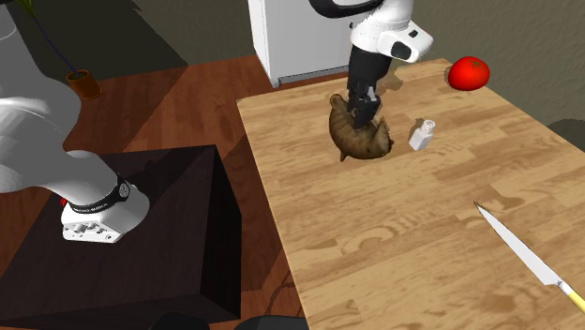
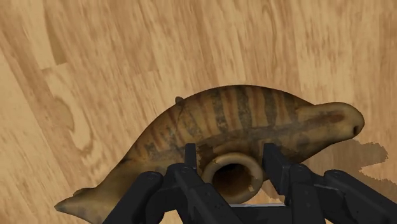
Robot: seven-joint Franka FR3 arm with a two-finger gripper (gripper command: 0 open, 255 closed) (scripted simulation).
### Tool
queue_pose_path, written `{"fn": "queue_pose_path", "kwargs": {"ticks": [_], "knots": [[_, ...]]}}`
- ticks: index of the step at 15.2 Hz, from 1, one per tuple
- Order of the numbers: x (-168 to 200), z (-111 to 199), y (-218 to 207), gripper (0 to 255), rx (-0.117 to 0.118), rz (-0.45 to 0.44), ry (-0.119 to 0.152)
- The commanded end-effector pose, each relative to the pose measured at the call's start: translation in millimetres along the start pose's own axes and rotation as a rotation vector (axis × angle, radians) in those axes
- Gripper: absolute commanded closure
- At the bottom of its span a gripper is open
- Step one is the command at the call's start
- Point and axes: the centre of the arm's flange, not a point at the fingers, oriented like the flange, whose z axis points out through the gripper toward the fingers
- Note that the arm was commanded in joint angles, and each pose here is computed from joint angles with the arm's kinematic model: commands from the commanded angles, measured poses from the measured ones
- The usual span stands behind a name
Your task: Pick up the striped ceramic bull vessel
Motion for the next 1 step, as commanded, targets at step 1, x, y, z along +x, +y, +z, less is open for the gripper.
{"fn": "queue_pose_path", "kwargs": {"ticks": [1], "knots": [[0.4, -4.7, -0.1, 255, 0.000, 0.000, 0.001]]}}
